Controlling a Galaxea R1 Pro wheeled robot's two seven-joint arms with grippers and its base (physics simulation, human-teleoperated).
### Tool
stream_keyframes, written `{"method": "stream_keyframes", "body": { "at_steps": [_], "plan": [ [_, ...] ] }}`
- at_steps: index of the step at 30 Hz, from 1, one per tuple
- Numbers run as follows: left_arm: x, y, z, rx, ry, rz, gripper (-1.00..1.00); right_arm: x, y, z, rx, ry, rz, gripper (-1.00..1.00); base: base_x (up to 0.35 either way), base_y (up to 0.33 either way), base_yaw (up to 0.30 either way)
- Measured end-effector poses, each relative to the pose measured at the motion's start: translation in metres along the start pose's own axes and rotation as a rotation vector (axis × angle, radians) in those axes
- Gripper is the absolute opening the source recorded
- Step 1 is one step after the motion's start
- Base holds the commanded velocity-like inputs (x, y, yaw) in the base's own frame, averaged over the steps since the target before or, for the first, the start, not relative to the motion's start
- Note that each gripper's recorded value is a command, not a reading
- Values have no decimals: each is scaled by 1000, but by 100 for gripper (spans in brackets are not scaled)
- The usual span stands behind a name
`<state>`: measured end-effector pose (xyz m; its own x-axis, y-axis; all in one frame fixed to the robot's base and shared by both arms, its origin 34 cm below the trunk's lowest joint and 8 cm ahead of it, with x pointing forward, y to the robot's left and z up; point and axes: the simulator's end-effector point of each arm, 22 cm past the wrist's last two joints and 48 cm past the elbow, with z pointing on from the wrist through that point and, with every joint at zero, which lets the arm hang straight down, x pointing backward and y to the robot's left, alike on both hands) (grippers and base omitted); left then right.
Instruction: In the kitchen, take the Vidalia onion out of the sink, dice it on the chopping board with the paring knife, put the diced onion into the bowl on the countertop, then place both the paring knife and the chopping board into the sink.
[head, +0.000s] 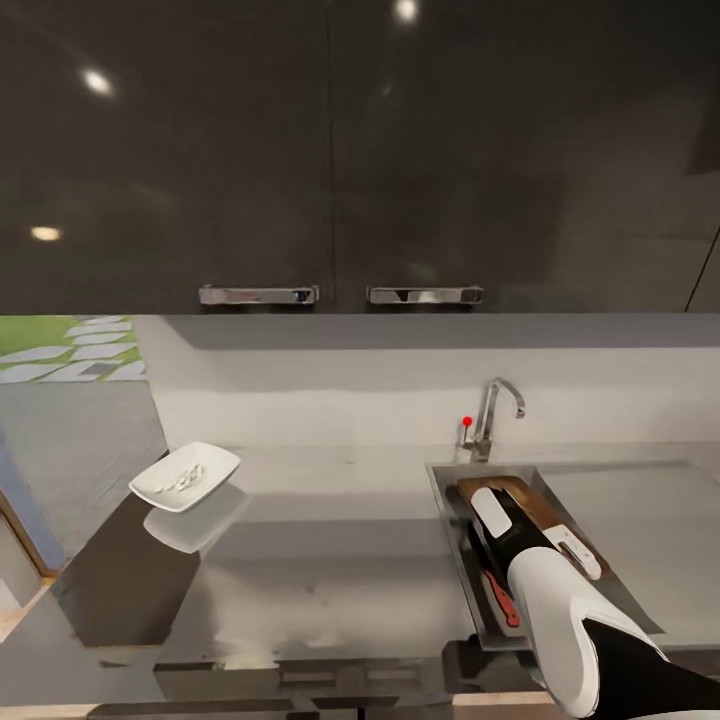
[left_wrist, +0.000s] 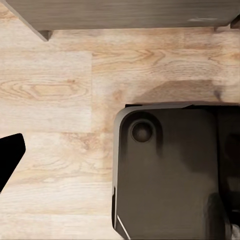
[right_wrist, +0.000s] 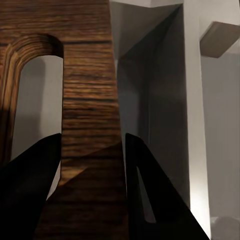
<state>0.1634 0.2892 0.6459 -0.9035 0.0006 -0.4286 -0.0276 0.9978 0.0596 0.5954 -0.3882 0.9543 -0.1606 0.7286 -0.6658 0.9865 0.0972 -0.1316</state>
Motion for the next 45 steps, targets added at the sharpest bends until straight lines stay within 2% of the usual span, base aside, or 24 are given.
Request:
{"method": "stream_keyframes", "body": {
  "at_steps": [45],
  "plan": [
    [23,0,-8,2,69,6,100,23,0,23,48,8,-47,-100,0,-8,0]
  ]
}}
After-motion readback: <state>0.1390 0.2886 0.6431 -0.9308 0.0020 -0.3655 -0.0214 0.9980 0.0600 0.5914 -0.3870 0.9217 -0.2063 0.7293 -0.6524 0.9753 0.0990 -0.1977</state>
